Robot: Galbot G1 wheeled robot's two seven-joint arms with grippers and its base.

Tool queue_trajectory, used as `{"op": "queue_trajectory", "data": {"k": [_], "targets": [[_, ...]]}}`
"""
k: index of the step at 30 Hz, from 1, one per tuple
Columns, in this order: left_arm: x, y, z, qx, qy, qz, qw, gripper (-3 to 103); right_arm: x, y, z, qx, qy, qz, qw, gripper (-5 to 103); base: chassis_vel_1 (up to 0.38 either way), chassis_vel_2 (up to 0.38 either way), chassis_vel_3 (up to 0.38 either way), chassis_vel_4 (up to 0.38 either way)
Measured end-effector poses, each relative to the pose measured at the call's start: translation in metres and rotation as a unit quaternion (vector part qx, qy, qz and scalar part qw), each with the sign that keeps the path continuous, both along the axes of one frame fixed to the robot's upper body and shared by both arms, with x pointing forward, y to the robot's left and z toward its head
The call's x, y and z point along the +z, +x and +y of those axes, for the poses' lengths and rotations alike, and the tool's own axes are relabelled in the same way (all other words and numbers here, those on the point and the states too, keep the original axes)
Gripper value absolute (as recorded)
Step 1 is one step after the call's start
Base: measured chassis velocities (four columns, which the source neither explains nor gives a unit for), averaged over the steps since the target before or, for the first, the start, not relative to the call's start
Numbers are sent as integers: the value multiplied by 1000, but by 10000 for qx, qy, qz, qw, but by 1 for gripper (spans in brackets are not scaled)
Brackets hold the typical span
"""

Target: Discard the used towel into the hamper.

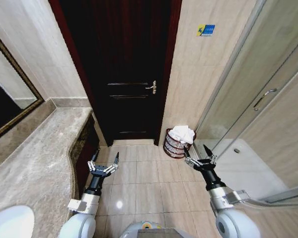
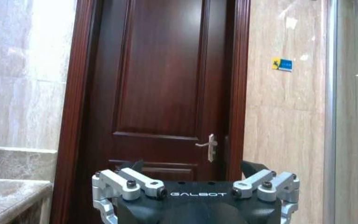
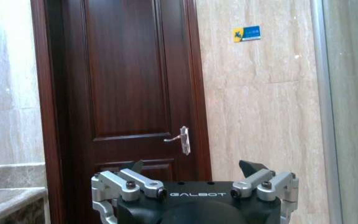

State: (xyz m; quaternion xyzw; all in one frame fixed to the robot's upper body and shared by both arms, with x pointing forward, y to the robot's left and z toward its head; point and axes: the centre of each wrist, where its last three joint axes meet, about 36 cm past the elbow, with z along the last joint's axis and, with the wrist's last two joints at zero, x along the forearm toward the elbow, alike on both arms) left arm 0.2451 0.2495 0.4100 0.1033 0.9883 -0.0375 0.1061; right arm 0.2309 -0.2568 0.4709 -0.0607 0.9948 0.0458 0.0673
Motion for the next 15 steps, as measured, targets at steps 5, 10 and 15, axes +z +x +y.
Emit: {"op": "queue_trajectory", "data": {"k": [5, 10, 15], "targets": [[0, 0, 0, 0, 0, 0, 10000, 100, 0, 0, 0, 0, 0, 0, 10000, 100, 0, 0, 0, 0], [0, 0, 0, 0, 0, 0, 10000, 100, 0, 0, 0, 0, 0, 0, 10000, 100, 0, 0, 0, 0], [0, 0, 0, 0, 0, 0, 10000, 100, 0, 0, 0, 0, 0, 0, 10000, 100, 0, 0, 0, 0]]}}
